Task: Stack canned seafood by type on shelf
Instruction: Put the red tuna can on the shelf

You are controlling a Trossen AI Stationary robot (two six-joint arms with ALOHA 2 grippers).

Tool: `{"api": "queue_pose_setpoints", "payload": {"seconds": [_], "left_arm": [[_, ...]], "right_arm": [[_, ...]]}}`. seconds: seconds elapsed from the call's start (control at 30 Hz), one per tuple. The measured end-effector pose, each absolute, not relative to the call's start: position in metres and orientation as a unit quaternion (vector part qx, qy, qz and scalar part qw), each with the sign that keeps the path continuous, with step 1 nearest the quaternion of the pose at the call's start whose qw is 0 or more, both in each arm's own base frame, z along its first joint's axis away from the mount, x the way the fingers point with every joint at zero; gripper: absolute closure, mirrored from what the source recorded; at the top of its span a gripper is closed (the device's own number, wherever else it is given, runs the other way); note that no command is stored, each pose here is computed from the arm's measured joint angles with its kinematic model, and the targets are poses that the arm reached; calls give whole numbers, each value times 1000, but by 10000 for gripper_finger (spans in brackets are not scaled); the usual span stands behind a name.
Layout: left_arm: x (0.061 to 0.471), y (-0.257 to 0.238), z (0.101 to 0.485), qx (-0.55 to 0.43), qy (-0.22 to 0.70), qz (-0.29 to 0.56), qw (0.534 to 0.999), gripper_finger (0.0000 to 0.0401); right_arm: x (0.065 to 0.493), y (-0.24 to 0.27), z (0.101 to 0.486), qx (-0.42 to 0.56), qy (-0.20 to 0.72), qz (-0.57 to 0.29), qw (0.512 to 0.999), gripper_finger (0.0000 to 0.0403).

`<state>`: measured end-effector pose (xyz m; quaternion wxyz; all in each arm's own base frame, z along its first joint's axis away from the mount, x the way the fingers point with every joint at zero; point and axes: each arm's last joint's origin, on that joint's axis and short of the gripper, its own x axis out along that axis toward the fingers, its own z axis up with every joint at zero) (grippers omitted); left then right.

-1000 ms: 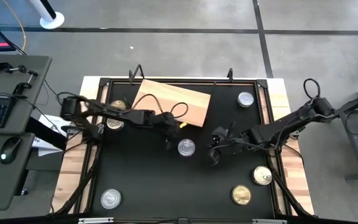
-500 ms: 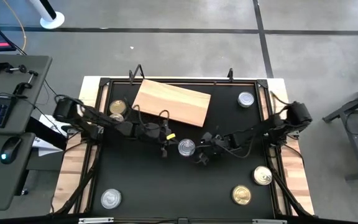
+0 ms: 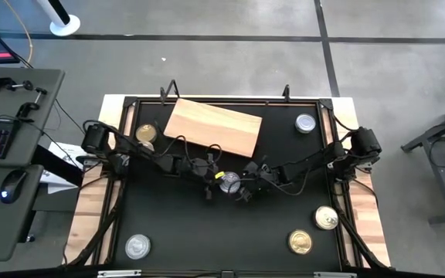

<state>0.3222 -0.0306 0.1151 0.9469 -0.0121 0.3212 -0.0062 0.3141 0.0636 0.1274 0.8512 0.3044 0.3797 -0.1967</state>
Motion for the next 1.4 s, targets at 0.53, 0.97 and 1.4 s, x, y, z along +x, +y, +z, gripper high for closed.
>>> {"api": "queue_pose_setpoints", "payload": {"seconds": [0.53,0.97,1.4], "left_arm": [[312,-33,112,-8,341,-14,940,401],[294,-33,118,-8,417,-15,909,401],[227,-18,155,-55,380,50,922,401]], "right_arm": [[347,79,178,255,334,-126,898,403],[374,71,231,141,337,-62,929,403],[392,47,268,194,389,-5,901,225]]}}
